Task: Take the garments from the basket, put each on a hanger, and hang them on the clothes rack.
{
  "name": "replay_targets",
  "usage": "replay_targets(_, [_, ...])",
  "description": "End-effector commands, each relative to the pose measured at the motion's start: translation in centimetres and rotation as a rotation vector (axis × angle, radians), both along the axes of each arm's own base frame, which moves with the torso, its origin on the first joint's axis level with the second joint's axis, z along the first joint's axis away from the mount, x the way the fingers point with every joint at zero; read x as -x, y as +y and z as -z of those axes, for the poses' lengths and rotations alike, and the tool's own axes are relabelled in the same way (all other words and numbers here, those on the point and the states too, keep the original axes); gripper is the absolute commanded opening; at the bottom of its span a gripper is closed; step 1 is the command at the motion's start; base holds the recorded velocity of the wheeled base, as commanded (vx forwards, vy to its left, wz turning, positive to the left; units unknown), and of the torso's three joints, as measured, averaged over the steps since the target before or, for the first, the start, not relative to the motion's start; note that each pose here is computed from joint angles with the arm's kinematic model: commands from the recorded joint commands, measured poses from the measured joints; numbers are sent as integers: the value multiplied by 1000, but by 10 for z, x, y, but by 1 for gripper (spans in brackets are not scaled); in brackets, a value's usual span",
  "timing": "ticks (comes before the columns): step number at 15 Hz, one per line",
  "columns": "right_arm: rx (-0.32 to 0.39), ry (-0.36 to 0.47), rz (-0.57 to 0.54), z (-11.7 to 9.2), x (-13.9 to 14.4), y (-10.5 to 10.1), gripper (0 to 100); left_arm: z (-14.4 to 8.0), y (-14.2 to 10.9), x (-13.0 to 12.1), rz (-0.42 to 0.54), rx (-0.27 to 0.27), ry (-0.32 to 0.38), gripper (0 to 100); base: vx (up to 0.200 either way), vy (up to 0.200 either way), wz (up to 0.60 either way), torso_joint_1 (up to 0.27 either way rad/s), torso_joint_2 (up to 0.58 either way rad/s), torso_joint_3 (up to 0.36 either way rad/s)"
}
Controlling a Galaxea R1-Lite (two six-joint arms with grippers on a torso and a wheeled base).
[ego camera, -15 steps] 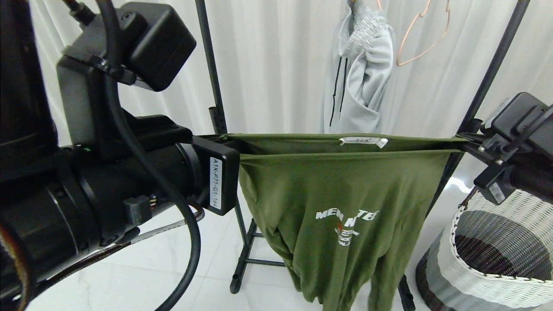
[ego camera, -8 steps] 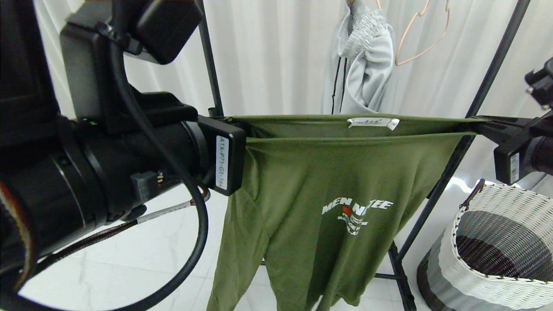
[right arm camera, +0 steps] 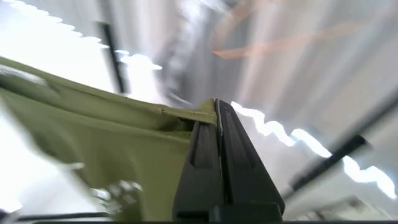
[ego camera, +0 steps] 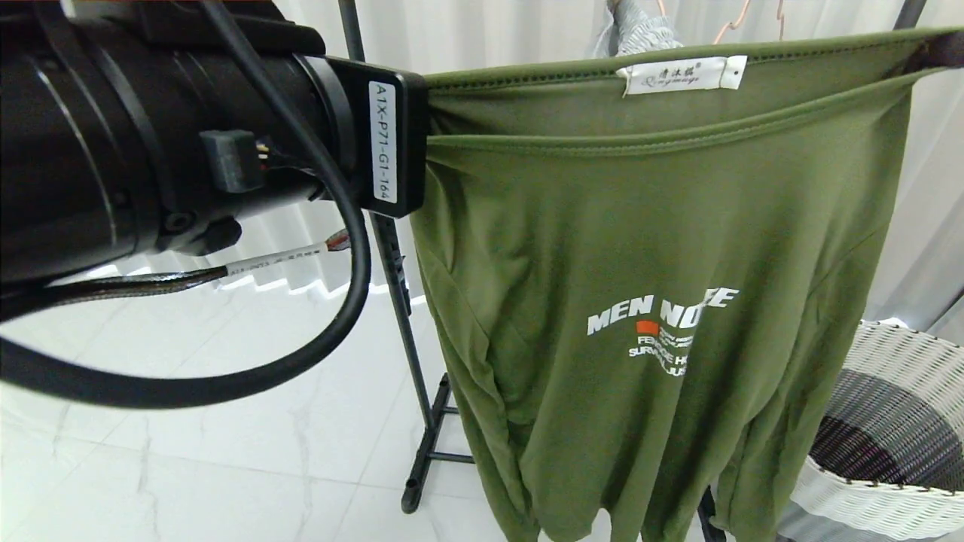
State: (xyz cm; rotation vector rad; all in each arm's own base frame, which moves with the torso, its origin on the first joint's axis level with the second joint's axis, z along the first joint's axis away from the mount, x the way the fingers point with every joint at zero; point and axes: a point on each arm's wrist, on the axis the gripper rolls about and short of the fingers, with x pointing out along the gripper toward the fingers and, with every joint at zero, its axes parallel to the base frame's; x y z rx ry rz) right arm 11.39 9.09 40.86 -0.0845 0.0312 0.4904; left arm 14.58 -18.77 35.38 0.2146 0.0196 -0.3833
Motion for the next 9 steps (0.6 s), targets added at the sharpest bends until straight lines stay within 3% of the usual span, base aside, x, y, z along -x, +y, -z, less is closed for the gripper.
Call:
replay_targets(1, [-15, -25, -85, -13, 4, 8, 0, -11, 8, 17, 45, -8, 5, 0, 0, 0, 0, 0, 0, 0])
replay_targets(4, [11, -21, -98, -13, 14, 0, 0, -27, 10, 31, 96, 10, -7, 0, 0, 0, 0, 0, 0, 0])
replay_targets(6, [39, -10, -127, -16, 36, -19, 0, -35, 1, 34, 122, 35, -25, 0, 0, 0, 0, 0, 0, 0])
replay_targets(9, [62, 27, -336, -14, 78, -50, 0, -52, -12, 28, 125, 90, -58, 0, 0, 0, 0, 0, 0, 0])
